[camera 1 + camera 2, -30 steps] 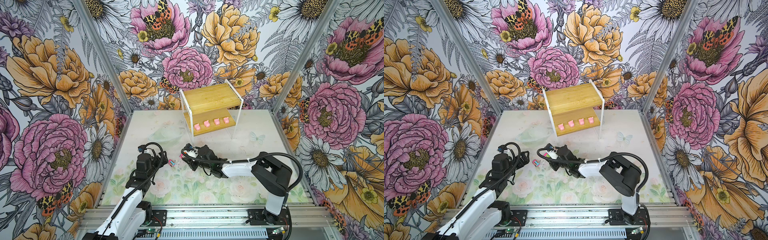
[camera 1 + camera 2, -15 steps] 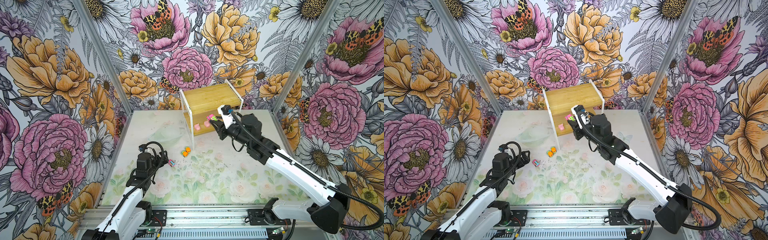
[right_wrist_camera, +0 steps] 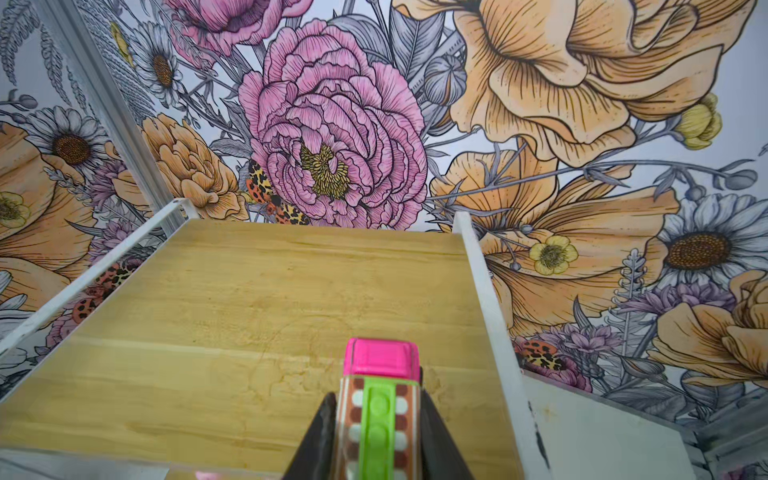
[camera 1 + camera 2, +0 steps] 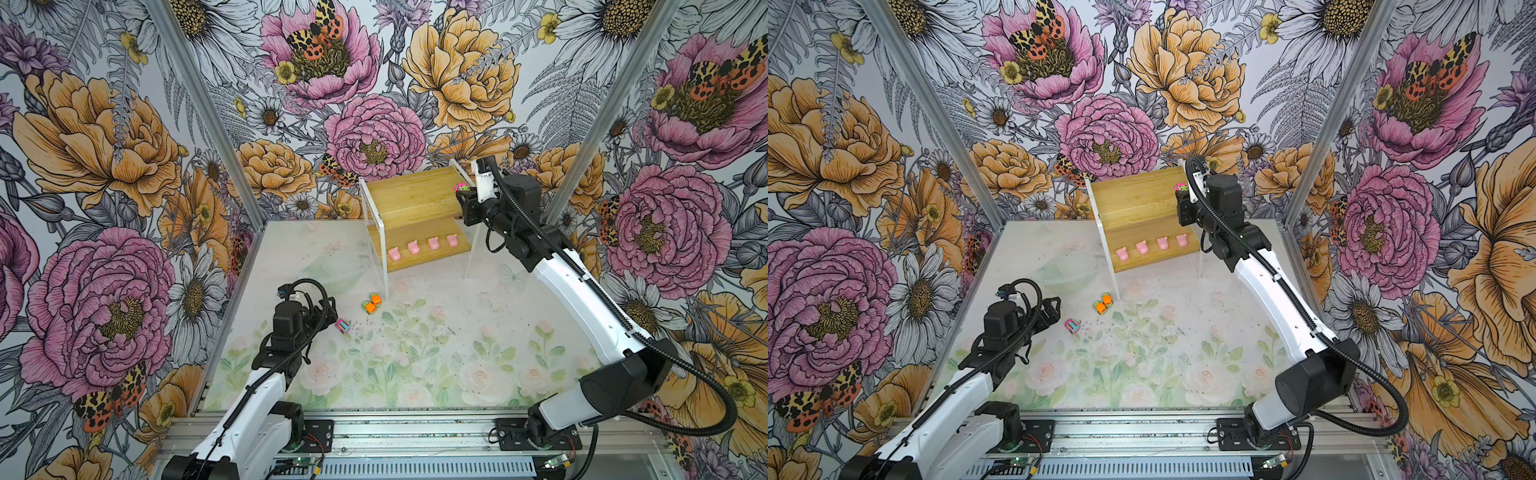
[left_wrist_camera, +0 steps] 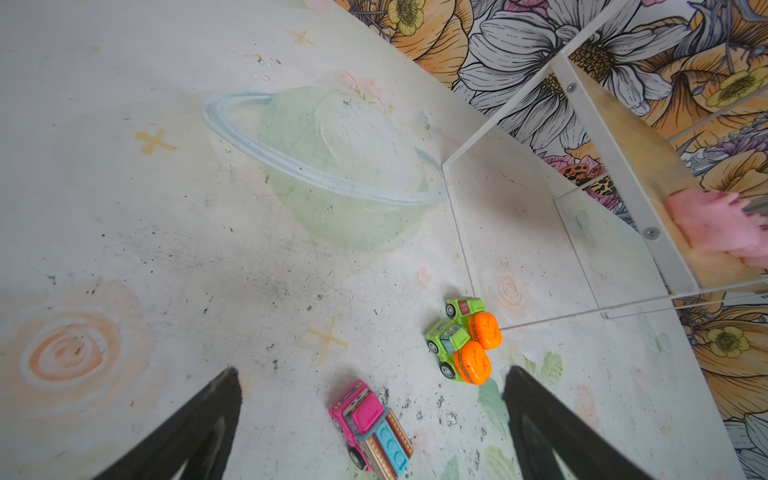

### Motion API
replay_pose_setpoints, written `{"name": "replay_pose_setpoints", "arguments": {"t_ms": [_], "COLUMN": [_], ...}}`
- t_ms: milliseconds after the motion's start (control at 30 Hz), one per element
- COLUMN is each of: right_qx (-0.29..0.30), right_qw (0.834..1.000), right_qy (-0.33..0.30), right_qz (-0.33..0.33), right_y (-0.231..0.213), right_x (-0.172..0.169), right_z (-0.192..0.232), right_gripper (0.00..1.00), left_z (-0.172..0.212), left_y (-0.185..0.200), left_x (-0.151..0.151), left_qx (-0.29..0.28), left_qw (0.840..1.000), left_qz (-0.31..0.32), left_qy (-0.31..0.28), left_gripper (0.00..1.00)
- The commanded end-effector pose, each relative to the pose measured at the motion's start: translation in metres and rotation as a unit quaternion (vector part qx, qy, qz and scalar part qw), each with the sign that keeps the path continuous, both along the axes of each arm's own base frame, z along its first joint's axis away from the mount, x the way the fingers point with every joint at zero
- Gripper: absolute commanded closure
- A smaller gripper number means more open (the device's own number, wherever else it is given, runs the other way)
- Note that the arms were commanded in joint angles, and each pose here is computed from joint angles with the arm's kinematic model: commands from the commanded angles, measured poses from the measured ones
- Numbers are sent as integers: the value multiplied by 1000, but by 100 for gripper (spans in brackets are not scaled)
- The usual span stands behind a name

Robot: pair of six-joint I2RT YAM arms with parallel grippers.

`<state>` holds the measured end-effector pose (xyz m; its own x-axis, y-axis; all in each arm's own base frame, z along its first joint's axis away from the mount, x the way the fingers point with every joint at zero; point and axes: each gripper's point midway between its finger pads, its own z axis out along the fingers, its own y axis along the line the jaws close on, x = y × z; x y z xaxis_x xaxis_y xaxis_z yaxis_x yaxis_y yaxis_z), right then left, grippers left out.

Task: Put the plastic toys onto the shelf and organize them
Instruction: 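Carry the truck with the right gripper onto the upper shelf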

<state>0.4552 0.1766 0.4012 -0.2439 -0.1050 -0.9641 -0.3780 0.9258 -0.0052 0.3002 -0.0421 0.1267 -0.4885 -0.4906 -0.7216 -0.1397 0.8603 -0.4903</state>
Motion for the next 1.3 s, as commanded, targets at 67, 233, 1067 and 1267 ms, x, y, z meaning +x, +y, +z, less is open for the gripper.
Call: {"name": "replay_pose_setpoints", "arguments": {"t_ms": [67,233,1067,1267], "right_qx": [18,22,19,17], "right_qw": [999,999,998,999], "right_qy": [16,31,50,44], "right_qz": [-22,-27,-19,-14], "right_y": [-7,-5,0,-1], "right_x": [17,33,53,45], "right_z": [6,-2,-21,-15], "right_gripper": [79,79,48,45], "left_z": [14,15,9,8], "left_y": [0,0,0,-1], "left_x": [4,5,5,7], "left_qx": [0,0,2,-1], "left_qw": [1000,1000,1000,1000], "left_qz": [-5,-3,-2,-3], "left_qy": [-18,-19,-10,-10], "left_gripper": [1,1,1,1]}}
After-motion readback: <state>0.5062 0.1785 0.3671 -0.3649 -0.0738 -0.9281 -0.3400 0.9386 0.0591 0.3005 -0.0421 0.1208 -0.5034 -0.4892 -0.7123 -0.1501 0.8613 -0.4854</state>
